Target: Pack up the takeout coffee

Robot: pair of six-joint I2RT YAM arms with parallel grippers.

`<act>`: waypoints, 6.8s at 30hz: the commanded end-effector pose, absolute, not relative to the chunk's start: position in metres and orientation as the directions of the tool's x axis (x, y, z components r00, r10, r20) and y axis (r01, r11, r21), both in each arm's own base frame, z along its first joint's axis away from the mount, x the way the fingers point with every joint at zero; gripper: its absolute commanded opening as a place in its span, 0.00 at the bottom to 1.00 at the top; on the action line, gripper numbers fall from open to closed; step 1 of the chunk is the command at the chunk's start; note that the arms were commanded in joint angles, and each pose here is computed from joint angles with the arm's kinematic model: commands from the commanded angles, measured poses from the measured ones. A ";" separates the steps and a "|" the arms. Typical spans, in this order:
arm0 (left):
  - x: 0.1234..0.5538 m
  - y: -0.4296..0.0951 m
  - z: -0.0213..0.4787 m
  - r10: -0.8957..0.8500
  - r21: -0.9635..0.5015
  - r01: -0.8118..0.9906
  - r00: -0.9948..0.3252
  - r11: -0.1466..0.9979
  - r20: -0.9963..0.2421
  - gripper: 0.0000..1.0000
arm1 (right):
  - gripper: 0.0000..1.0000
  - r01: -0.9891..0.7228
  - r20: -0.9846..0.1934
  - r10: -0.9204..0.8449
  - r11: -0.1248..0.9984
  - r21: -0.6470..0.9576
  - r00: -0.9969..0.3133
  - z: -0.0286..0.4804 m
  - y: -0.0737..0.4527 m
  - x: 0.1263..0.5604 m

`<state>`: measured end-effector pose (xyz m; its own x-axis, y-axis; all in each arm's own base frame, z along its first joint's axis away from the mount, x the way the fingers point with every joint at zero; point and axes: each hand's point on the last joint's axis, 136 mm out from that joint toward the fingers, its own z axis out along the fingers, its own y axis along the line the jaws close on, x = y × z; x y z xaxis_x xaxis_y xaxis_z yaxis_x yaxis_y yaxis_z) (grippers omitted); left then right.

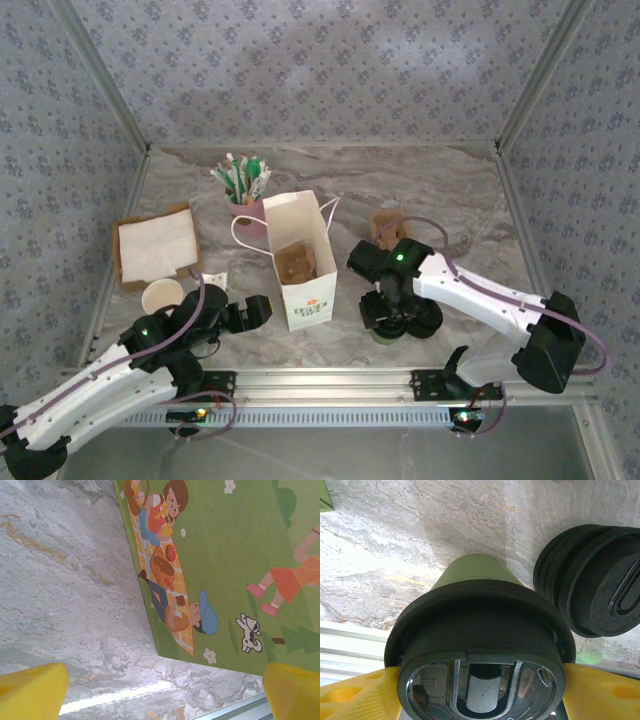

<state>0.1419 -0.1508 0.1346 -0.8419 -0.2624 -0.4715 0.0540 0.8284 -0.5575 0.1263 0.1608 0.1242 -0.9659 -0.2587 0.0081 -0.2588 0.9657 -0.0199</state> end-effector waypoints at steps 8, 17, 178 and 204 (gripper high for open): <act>0.145 -0.138 0.155 -0.282 -0.542 0.051 -0.810 0.839 -0.514 0.99 | 0.70 -0.269 0.008 -0.269 0.962 -0.046 -0.963 0.128 0.149 0.123; 0.151 -0.114 0.231 -0.296 -0.505 0.092 -0.715 0.858 -0.633 0.99 | 0.68 -0.263 -0.069 -0.265 0.964 -0.041 -0.962 0.157 0.137 0.123; 0.313 -0.142 0.234 -0.178 -0.532 0.102 -0.875 0.841 -0.450 0.68 | 0.68 -0.654 0.017 -0.655 0.752 -0.082 -0.755 0.239 0.280 0.149; 0.305 -0.148 0.225 -0.164 -0.531 0.111 -0.881 0.840 -0.443 0.68 | 0.68 -0.653 0.080 -0.648 0.754 -0.075 -0.757 0.225 0.280 0.152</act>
